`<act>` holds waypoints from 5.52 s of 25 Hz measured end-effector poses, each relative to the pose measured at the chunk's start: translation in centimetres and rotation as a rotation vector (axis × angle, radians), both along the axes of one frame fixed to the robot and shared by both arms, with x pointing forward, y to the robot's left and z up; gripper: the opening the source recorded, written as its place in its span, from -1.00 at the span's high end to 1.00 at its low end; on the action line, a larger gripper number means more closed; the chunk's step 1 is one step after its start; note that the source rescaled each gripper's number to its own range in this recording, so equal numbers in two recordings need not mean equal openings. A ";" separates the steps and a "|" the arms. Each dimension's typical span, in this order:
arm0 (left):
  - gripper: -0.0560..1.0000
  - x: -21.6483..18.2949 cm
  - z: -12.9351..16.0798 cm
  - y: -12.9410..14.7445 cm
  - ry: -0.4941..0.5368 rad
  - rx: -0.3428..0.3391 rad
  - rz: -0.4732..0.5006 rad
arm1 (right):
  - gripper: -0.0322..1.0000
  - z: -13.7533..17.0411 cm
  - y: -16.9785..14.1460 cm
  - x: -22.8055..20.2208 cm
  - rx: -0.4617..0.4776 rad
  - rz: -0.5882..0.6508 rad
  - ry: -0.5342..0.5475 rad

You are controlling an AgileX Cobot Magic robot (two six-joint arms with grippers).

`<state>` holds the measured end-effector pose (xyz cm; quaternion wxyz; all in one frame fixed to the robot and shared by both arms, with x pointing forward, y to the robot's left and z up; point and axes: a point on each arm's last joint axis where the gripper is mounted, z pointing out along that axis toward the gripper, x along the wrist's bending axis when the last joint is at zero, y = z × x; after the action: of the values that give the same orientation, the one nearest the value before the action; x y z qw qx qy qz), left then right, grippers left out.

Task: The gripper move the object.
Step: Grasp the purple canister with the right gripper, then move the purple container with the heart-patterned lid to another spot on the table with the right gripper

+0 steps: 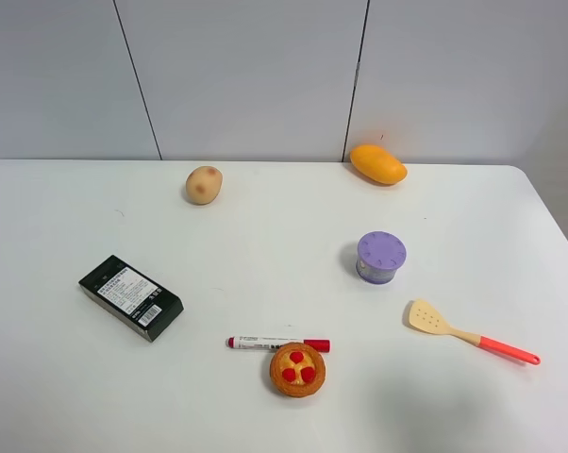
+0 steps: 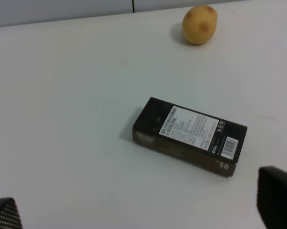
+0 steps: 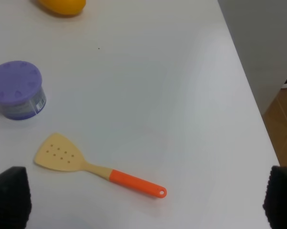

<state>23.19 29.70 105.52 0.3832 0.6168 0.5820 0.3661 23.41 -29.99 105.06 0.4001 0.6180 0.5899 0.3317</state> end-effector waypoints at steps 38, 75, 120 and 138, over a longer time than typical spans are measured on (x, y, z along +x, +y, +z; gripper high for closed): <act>-1.00 0.0 0.0 0.0 0.000 0.000 0.000 | -1.00 -1.2 1.1 28.2 0.094 0.294 0.606; -1.00 0.0 0.0 0.0 0.000 0.000 0.000 | -1.00 -16.1 10.8 37.1 -0.061 0.559 0.971; -1.00 0.0 0.0 0.0 0.000 0.000 0.000 | 0.93 -10.6 35.2 31.9 -0.229 1.043 0.901; -1.00 0.0 0.0 0.0 0.000 0.000 0.000 | 0.93 -14.5 36.5 30.6 -0.200 0.996 1.022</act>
<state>23.19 29.70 105.52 0.3832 0.6168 0.5820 0.3661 54.06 6.55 90.52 -0.0699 0.3140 0.9427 0.0886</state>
